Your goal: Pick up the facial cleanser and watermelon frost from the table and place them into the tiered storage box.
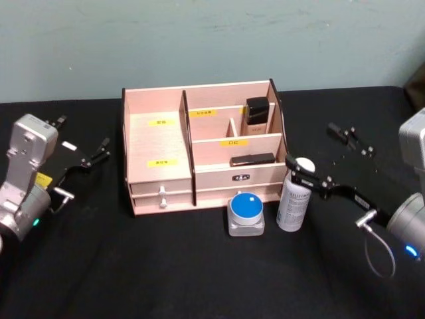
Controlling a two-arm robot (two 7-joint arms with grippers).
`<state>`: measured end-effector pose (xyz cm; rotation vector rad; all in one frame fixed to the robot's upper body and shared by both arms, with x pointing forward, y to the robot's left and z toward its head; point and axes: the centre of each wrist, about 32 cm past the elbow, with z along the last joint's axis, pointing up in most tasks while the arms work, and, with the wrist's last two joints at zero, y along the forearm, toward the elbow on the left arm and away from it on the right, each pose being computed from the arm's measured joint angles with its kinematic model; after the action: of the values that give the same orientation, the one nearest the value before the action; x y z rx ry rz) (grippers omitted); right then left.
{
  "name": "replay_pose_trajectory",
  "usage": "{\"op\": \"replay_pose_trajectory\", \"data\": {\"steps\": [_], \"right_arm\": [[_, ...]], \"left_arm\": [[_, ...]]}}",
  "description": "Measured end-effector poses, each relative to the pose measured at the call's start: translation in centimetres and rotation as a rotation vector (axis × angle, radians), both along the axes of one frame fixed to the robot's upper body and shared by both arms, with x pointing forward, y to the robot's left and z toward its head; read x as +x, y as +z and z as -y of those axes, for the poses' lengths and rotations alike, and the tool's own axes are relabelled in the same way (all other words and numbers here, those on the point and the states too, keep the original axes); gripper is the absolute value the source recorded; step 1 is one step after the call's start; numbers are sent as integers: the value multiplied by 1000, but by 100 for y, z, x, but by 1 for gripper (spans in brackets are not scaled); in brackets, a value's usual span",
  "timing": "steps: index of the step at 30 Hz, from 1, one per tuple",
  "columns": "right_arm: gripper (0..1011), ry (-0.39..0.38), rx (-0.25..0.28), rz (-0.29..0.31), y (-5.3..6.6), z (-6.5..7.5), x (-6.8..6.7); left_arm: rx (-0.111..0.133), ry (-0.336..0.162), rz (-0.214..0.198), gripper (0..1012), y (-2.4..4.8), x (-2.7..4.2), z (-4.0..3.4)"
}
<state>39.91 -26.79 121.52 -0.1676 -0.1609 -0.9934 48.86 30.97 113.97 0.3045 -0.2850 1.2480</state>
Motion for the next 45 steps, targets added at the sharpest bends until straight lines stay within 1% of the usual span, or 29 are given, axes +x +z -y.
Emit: {"op": "replay_pose_trajectory", "data": {"steps": [3, 10, 19, 23, 33, 45], "right_arm": [[1002, -3, 19, -52, -52, 1, -60], [1002, -12, 25, -121, -130, 10, -129], [1002, -22, 14, -194, -225, 52, -116], [1002, -23, 22, -219, -268, 78, -86], [1002, -14, 37, -247, -366, 112, 8], [1002, -12, 43, -252, -465, 133, 118]], "left_arm": [[0, 0, 0, 1010, 0, 0, 0], [0, 0, 0, 1010, 0, 0, 0], [0, 0, 0, 1010, 0, 0, 0], [0, 0, 0, 1010, 0, 0, 0], [0, 0, 0, 1010, 0, 0, 0], [0, 0, 0, 1010, 0, 0, 0]]}}
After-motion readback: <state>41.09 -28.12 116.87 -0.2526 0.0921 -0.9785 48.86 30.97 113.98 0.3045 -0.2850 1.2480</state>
